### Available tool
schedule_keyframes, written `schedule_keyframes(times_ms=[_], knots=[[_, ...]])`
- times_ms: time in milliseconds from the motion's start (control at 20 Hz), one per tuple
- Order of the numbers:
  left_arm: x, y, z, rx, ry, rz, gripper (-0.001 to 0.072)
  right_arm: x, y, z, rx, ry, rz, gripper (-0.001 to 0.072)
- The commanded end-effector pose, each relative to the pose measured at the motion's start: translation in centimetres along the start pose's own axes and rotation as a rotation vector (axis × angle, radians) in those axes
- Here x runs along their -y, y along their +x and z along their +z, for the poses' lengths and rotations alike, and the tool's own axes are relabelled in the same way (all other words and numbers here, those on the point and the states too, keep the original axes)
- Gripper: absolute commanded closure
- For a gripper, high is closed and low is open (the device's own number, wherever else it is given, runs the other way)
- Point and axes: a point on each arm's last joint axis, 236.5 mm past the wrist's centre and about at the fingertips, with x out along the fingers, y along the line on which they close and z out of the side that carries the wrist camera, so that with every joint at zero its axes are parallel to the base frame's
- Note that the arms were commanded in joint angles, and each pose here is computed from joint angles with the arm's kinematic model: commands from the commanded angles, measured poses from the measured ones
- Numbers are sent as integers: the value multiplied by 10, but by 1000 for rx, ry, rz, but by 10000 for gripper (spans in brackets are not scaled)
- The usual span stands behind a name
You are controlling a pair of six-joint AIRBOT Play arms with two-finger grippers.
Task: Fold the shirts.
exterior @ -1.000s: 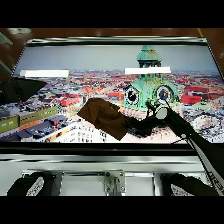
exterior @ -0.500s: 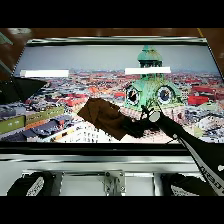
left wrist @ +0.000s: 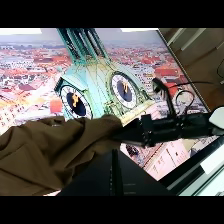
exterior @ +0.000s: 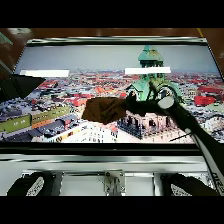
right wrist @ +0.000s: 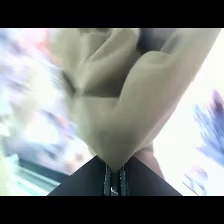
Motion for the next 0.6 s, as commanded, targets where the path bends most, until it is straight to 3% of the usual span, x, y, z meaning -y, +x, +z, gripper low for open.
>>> schedule_keyframes(times_ms=[0,250,550], knots=[[-3,0,5,19,0,10,663,-53,-86,58,111,-115,81,651],[-3,0,5,21,-1,11,663,-32,-226,128,295,-124,-24,651],[-3,0,5,21,-1,10,663,63,-284,141,329,2,-250,651]])
